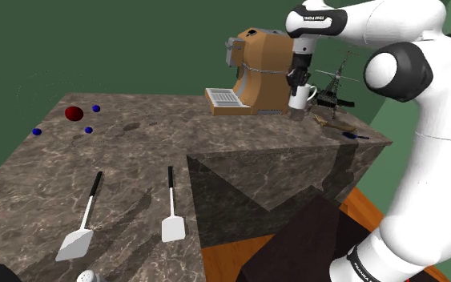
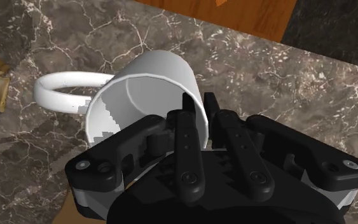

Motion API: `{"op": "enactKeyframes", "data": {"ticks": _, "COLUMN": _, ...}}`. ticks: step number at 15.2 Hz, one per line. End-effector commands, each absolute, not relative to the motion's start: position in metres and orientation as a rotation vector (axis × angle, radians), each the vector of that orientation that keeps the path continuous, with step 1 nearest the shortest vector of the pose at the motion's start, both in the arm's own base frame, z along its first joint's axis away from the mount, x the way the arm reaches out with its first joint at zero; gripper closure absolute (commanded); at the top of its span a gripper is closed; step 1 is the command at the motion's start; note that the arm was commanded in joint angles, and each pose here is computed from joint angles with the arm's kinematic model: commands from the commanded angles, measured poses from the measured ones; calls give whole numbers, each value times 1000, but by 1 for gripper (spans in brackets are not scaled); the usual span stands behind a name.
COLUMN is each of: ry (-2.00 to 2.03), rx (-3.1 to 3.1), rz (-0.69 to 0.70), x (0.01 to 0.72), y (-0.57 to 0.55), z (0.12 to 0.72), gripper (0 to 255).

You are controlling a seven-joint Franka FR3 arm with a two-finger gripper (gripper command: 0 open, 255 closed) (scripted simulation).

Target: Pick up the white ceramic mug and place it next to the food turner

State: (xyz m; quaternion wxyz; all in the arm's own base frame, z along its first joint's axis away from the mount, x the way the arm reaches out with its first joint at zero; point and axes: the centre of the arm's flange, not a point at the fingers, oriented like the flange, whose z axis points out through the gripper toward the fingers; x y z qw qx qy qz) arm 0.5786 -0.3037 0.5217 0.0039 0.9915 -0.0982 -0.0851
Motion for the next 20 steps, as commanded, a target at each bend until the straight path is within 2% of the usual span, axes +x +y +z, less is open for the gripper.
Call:
{"op": "enactKeyframes", "data": {"ticks": 1, "ry": -309, "rx": 3107, "rz": -267, "x": 569, "y": -279, "z": 522, "gripper": 255}}
{"op": "enactKeyframes", "data": {"ticks": 20, "ry": -309, "rx": 3107, "rz": -267, "x": 488, "y": -41, "z": 523, "gripper": 255}}
